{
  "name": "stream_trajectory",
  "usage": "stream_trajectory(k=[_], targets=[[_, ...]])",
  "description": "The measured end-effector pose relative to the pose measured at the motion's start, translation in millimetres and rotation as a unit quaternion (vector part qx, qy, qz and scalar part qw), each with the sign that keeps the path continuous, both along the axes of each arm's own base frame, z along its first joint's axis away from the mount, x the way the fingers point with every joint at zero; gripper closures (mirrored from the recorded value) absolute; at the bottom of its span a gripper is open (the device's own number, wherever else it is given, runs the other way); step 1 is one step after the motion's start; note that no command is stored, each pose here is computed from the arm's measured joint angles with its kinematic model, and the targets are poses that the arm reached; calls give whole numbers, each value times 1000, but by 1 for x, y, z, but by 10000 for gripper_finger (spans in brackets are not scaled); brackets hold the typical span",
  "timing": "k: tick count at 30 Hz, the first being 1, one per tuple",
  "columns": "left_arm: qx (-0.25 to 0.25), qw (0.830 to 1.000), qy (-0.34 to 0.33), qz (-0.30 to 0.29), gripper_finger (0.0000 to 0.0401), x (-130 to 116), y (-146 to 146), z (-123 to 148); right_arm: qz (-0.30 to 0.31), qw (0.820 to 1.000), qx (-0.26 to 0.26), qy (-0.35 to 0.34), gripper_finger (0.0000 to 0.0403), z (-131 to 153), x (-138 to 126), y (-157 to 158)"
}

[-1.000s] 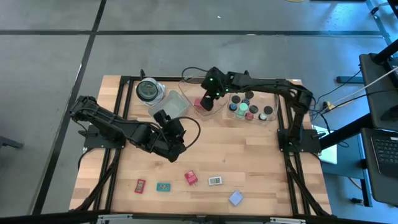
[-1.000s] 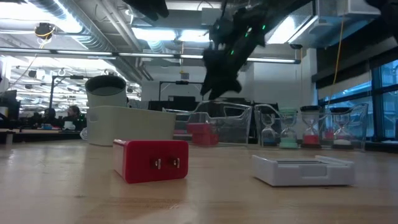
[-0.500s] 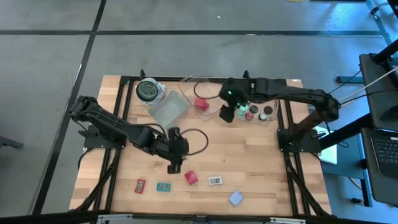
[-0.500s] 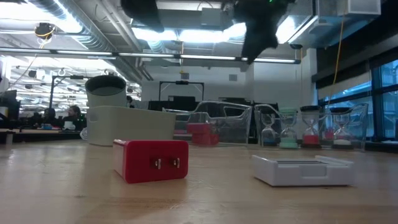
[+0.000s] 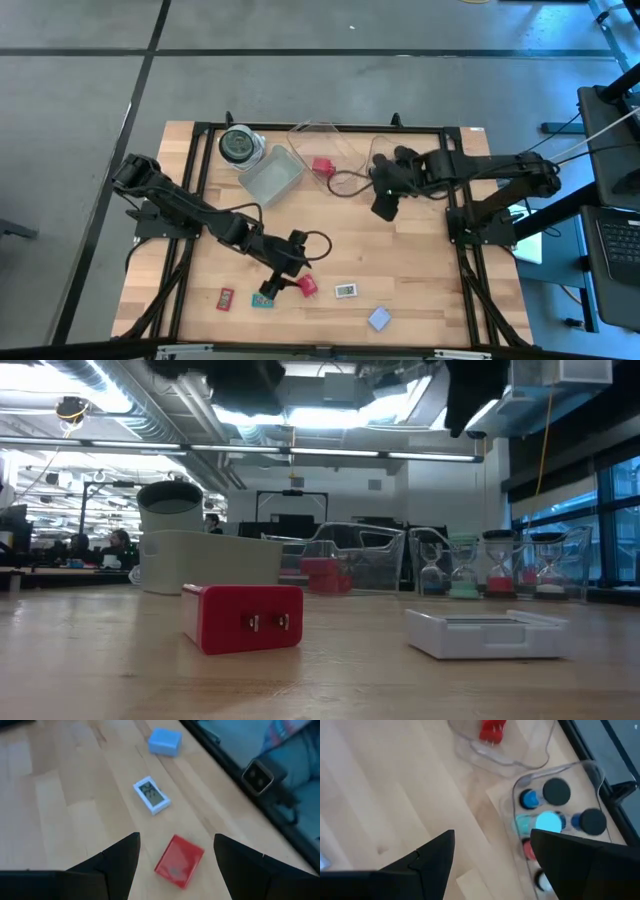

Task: Pick & Place Office items
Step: Put the red charger adapter into the left transparent bin

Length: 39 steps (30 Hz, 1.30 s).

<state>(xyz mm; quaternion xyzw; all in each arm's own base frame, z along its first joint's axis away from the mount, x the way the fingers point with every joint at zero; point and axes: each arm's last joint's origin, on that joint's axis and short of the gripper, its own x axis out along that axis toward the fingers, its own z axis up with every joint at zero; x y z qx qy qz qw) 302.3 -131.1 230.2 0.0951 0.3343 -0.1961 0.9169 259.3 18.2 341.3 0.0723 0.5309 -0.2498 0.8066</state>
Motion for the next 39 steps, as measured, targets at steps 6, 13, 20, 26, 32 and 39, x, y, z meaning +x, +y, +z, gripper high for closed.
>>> stream_trajectory(k=[6,13,20,26,32,39], targets=[[10,1000,-26,3,150,0,1,-25,9,1000,-3,-3,137,0,-3,18],[-22,999,-8,-34,150,16,-9,-58,8,1000,-20,-1,137,0,-8,29],[-21,998,-1,-53,150,23,-17,-77,-23,999,-35,28,137,-2,-17,30],[-14,997,-2,-78,150,29,-21,-82,-46,997,-48,38,137,-2,-21,28],[-15,993,16,-116,150,37,-24,-93,-47,997,-48,38,137,-2,-21,28],[35,992,-3,-124,150,39,-21,-95,-48,997,-46,36,137,-2,-21,28]])
